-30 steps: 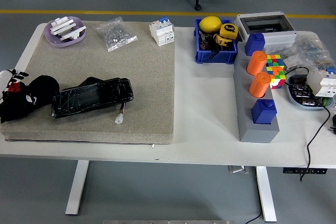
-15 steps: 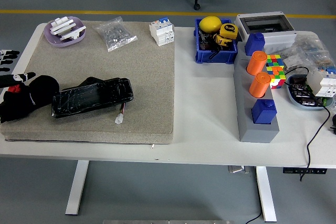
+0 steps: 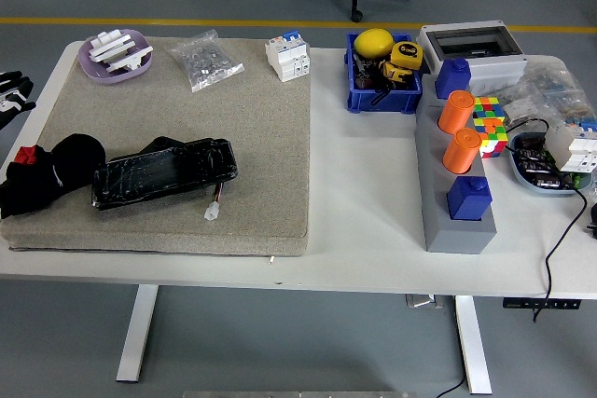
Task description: Pick the rag up,wipe the panel,place it on the desk
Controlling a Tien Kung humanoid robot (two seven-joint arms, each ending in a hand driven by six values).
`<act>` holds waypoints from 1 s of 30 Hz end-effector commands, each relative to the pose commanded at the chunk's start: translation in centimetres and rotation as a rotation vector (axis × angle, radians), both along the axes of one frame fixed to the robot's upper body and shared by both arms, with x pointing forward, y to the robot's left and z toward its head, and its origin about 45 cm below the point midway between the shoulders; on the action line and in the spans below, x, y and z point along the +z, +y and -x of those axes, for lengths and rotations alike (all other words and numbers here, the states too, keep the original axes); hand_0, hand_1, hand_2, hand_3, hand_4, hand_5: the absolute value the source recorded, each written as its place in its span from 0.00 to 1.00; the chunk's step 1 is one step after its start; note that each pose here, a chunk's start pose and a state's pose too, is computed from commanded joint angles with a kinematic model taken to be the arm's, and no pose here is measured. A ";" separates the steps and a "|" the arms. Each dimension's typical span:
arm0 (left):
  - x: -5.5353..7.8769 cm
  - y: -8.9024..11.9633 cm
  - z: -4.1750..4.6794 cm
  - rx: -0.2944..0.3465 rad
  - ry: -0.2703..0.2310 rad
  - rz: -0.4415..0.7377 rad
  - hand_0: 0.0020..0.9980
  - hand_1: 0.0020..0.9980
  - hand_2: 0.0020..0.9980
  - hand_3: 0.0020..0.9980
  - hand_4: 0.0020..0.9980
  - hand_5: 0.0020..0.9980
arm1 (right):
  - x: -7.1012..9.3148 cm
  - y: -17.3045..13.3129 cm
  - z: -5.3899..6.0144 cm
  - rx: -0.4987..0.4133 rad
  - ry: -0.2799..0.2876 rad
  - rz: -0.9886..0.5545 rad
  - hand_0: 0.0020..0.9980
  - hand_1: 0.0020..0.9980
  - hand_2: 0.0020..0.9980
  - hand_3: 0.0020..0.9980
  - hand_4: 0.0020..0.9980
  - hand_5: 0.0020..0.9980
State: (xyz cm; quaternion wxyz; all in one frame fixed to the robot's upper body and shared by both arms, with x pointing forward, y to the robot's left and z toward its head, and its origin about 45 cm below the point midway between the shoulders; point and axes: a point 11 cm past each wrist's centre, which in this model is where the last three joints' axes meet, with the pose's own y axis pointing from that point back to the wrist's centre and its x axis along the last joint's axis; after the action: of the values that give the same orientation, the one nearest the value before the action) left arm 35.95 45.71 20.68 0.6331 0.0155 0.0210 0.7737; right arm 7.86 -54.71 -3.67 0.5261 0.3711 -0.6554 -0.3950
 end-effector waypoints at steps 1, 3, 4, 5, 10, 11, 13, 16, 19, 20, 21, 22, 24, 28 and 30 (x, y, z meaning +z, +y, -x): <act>-0.2 0.0 0.06 0.002 -0.002 0.005 0.59 0.71 0.63 0.58 0.79 0.16 | 0.0 0.0 0.0 0.000 0.001 0.000 0.75 0.61 0.63 0.61 1.00 0.62; -0.4 -0.1 0.18 -0.001 -0.003 0.011 0.59 0.71 0.63 0.58 0.79 0.16 | 0.0 0.0 0.1 0.000 0.002 0.001 0.75 0.61 0.63 0.61 1.00 0.62; -0.4 -0.2 0.27 -0.002 -0.007 0.017 0.59 0.71 0.63 0.58 0.79 0.16 | 0.0 -0.1 0.1 -0.001 0.002 0.001 0.75 0.61 0.63 0.61 1.00 0.62; -0.4 -0.2 0.31 -0.002 -0.012 0.020 0.59 0.71 0.63 0.58 0.79 0.16 | 0.0 -0.1 0.2 -0.002 0.003 0.001 0.75 0.61 0.63 0.61 1.00 0.62; 0.0 -0.2 0.53 0.016 -0.053 0.049 0.59 0.70 0.62 0.59 0.79 0.15 | -0.1 0.0 0.3 -0.003 0.005 -0.001 0.75 0.61 0.63 0.61 1.00 0.62; 0.1 -0.1 0.58 0.020 -0.065 0.054 0.59 0.70 0.62 0.59 0.79 0.15 | -0.1 0.0 0.3 -0.003 0.006 -0.001 0.75 0.61 0.63 0.61 1.00 0.62; 0.3 -0.1 0.63 0.024 -0.077 0.057 0.59 0.67 0.62 0.59 0.79 0.14 | -0.1 0.1 0.4 -0.002 0.007 -0.002 0.75 0.61 0.63 0.61 1.00 0.62; 0.6 0.1 0.72 0.031 -0.092 0.059 0.59 0.67 0.62 0.59 0.79 0.14 | -0.1 0.1 0.4 -0.003 0.007 -0.002 0.75 0.61 0.63 0.61 1.00 0.62; 0.8 0.3 0.81 0.033 -0.097 0.056 0.58 0.67 0.62 0.59 0.79 0.13 | -0.1 0.1 0.4 -0.003 0.007 -0.002 0.76 0.61 0.63 0.61 1.00 0.62; 0.8 0.4 0.86 0.036 -0.099 0.057 0.58 0.67 0.62 0.59 0.79 0.13 | -0.1 0.1 0.4 -0.002 0.006 -0.001 0.76 0.61 0.63 0.61 1.00 0.62; 0.9 0.4 0.90 0.038 -0.101 0.057 0.58 0.67 0.62 0.59 0.79 0.13 | -0.1 0.1 0.3 -0.002 0.005 -0.001 0.76 0.61 0.63 0.61 1.00 0.62; 0.9 0.5 0.94 0.040 -0.102 0.058 0.58 0.67 0.62 0.59 0.79 0.13 | -0.1 0.1 0.3 -0.002 0.004 -0.002 0.76 0.61 0.63 0.61 1.00 0.62; 0.9 0.5 0.98 0.042 -0.104 0.059 0.58 0.66 0.62 0.59 0.80 0.13 | -0.2 0.2 0.3 -0.001 0.003 -0.003 0.75 0.61 0.63 0.61 1.00 0.62; 0.8 0.8 1.09 0.051 -0.105 0.061 0.58 0.66 0.62 0.59 0.80 0.13 | -0.2 0.2 0.2 0.001 0.003 -0.003 0.75 0.61 0.63 0.61 1.00 0.62; 0.8 0.9 1.14 0.053 -0.105 0.060 0.58 0.66 0.62 0.59 0.80 0.12 | -0.1 0.2 0.1 0.002 0.002 -0.002 0.75 0.61 0.63 0.61 1.00 0.62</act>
State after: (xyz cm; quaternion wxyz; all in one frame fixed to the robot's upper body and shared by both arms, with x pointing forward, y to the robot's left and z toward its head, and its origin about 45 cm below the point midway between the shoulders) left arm 34.82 46.57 21.50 0.6129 -0.0446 0.0115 0.7888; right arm 7.75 -54.53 -3.81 0.5269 0.3720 -0.6538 -0.3956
